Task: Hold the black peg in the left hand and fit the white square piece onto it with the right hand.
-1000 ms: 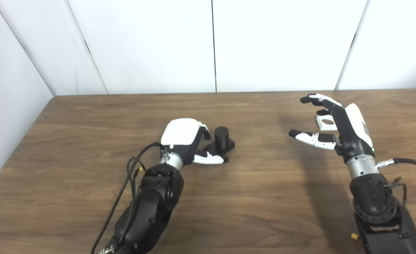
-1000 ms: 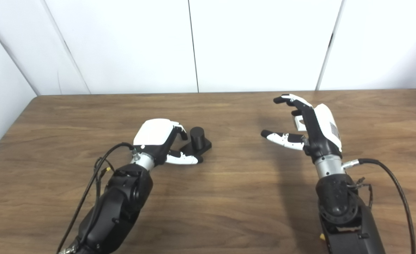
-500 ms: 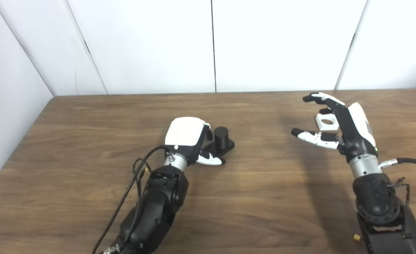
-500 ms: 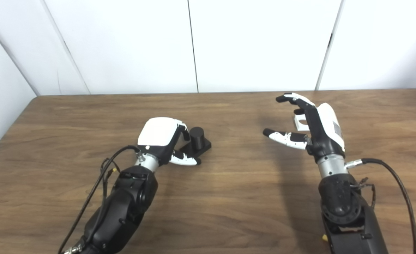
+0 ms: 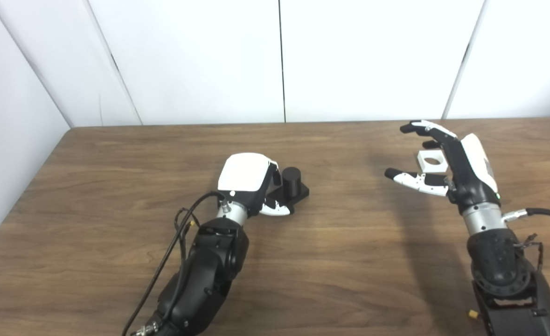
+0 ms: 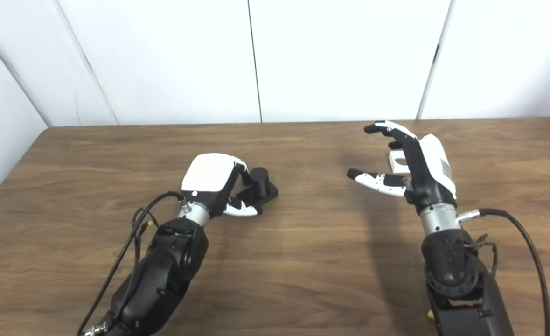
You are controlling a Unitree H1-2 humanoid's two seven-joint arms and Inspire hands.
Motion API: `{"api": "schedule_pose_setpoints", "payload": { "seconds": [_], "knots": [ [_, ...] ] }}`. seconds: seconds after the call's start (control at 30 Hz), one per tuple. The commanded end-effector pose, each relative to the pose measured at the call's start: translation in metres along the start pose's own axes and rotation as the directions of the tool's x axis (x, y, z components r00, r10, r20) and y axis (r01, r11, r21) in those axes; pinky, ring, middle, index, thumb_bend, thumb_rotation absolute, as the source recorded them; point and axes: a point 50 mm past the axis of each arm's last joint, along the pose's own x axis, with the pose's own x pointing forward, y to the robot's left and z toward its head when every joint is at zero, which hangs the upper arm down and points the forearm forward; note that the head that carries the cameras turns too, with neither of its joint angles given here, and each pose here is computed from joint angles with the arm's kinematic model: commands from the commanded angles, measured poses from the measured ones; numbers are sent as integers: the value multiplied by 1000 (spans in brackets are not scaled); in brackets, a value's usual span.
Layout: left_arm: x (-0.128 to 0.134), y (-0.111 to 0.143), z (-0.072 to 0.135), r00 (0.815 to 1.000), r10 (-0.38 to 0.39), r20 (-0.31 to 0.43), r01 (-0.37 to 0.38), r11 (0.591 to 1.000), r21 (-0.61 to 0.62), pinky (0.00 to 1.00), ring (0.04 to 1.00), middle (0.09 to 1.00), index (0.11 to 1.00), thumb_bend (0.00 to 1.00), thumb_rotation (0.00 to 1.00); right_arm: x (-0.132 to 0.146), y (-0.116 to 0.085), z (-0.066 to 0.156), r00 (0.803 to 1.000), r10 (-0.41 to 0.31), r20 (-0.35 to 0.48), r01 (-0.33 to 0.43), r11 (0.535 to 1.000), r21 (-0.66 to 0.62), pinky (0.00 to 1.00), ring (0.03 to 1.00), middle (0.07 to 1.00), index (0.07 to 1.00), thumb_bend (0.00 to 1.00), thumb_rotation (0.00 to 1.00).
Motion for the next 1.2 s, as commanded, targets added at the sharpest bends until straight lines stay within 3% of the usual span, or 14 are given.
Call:
{"api": "schedule_pose_setpoints", "payload": {
  "seconds": [0.0, 0.57, 0.93, 1.07, 1.17],
  "knots": [
    [3, 8, -12, 1000, 18, -21, -18, 1000, 24, 743, 788, 806, 546, 750, 332, 10, -14, 14, 996, -45, 71, 46, 999, -7, 711, 813, 827, 718, 707, 218],
    [4, -1, -19, 998, -43, -51, 45, 998, 45, 745, 805, 824, 593, 764, 388, 8, -18, 15, 996, -46, 78, 47, 999, -3, 720, 818, 828, 721, 683, 242],
    [5, -6, -20, 996, -69, -57, 72, 996, 53, 732, 805, 816, 578, 771, 399, 8, -20, 16, 996, -45, 78, 45, 999, -5, 724, 820, 831, 723, 679, 251],
    [5, -5, -19, 996, -73, -52, 74, 997, 20, 745, 807, 814, 555, 757, 293, 8, -21, 15, 996, -45, 80, 46, 999, -10, 721, 819, 829, 722, 681, 271],
    [5, -5, -19, 996, -72, -48, 72, 997, 6, 753, 808, 814, 500, 558, 114, 9, -21, 16, 996, -46, 79, 47, 999, -11, 722, 819, 828, 722, 682, 278]
  ]
}}
